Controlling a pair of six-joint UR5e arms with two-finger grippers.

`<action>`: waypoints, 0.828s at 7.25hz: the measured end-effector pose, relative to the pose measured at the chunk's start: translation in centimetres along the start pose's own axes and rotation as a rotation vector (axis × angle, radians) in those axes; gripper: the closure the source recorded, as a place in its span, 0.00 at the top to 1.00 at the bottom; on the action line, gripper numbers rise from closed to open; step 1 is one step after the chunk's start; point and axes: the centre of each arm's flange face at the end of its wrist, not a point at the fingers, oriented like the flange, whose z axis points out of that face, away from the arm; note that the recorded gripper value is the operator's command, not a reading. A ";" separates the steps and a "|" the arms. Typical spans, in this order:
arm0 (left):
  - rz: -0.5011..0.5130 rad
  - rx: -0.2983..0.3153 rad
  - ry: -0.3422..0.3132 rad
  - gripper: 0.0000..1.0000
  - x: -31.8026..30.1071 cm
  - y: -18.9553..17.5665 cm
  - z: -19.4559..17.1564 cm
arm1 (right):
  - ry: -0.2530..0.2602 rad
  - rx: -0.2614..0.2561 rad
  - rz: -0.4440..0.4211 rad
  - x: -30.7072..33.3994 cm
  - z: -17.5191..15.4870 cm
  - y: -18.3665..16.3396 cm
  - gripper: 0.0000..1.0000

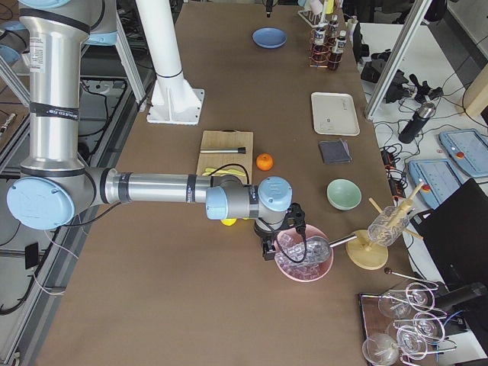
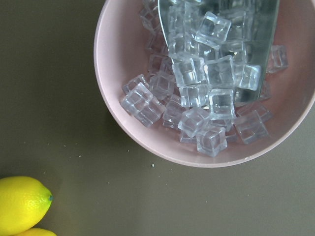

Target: Pick orange to plate

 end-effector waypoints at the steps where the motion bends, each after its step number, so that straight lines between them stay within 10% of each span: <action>1: -0.004 0.007 -0.016 0.93 0.7 -0.6 1.3 | -0.002 0.000 0.000 0.0 0.0 0.0 1.00; 6: -0.020 0.004 -0.005 0.88 3.5 -1.3 3.5 | -0.004 -0.002 -0.003 -0.3 0.1 0.0 1.00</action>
